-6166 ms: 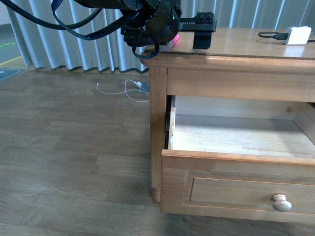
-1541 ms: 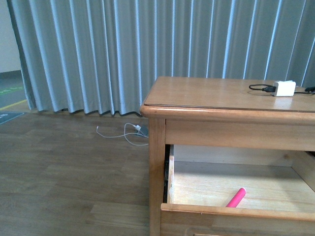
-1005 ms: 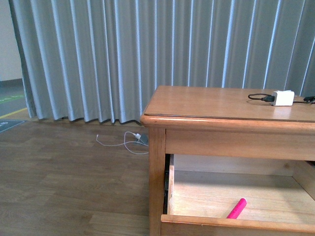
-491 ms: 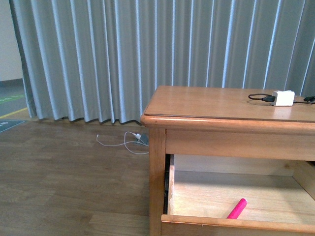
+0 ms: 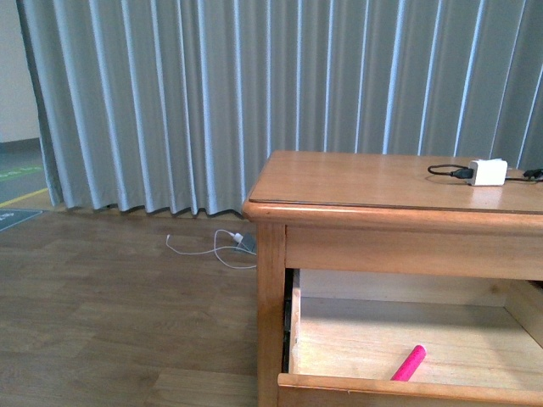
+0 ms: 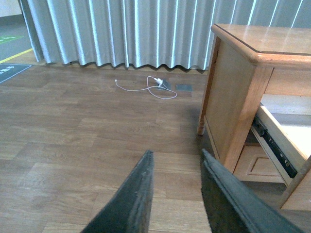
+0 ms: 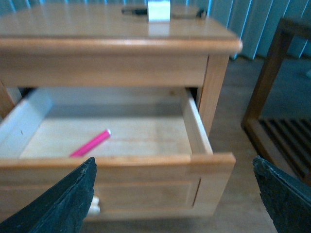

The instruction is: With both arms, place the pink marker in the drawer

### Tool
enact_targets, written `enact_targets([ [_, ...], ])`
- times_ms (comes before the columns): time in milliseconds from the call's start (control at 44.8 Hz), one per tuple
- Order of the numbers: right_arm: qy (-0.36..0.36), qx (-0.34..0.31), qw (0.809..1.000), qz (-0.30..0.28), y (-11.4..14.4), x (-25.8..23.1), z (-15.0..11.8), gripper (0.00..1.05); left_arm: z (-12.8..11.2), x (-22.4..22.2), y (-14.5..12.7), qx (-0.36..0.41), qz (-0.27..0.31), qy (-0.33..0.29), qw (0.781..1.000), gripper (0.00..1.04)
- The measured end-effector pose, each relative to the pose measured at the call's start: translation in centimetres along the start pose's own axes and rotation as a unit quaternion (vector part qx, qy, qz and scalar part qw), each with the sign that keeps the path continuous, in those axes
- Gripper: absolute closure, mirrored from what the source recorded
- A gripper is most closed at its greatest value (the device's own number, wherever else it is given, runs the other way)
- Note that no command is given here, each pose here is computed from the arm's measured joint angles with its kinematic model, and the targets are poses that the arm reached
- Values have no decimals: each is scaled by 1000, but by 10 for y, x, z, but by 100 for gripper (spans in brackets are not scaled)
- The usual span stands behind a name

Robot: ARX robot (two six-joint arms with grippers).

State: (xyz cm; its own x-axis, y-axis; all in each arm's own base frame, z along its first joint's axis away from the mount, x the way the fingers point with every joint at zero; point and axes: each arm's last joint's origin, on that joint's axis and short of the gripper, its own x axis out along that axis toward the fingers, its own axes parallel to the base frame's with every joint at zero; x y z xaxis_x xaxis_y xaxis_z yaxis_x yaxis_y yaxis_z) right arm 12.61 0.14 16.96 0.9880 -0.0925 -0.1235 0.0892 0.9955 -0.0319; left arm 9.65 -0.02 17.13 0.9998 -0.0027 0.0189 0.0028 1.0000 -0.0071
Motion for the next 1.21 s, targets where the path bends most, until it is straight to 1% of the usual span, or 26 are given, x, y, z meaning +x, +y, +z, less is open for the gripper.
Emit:
enact_targets([
  [67,42,-7,999,7,2,1,-6,9,0,0,0,0,0,0,1000,62],
  [112,76,-8,997,21,5,2,-12,9,0,0,0,0,0,0,1000,53],
  [179,109,-2,993,35,7,4,-14,9,0,0,0,0,0,0,1000,42],
  [246,130,4,990,53,9,8,-12,9,0,0,0,0,0,0,1000,32],
  [268,133,5,990,55,9,9,-11,9,0,0,0,0,0,0,1000,30],
  [313,142,4,988,60,10,15,-9,9,0,0,0,0,0,0,1000,23],
  [380,165,4,984,72,13,30,-4,9,0,0,0,0,0,0,1000,7],
  [402,177,2,981,77,14,36,-3,9,0,0,0,1,0,0,1000,4],
  [447,206,3,975,88,16,50,-4,9,0,0,0,1,0,0,1000,7],
  [559,262,13,960,95,18,80,-12,9,0,0,0,1,0,0,1000,6],
  [693,296,24,951,83,18,107,-22,9,0,0,0,1,0,0,1000,6],
  [827,315,20,946,73,20,126,-29,9,0,0,0,1,0,0,1000,6],
  [961,313,11,948,61,27,143,-35,9,0,0,0,1,0,0,1000,6],
  [1206,270,18,961,58,40,176,-35,9,0,0,0,1,0,0,1000,6],
])
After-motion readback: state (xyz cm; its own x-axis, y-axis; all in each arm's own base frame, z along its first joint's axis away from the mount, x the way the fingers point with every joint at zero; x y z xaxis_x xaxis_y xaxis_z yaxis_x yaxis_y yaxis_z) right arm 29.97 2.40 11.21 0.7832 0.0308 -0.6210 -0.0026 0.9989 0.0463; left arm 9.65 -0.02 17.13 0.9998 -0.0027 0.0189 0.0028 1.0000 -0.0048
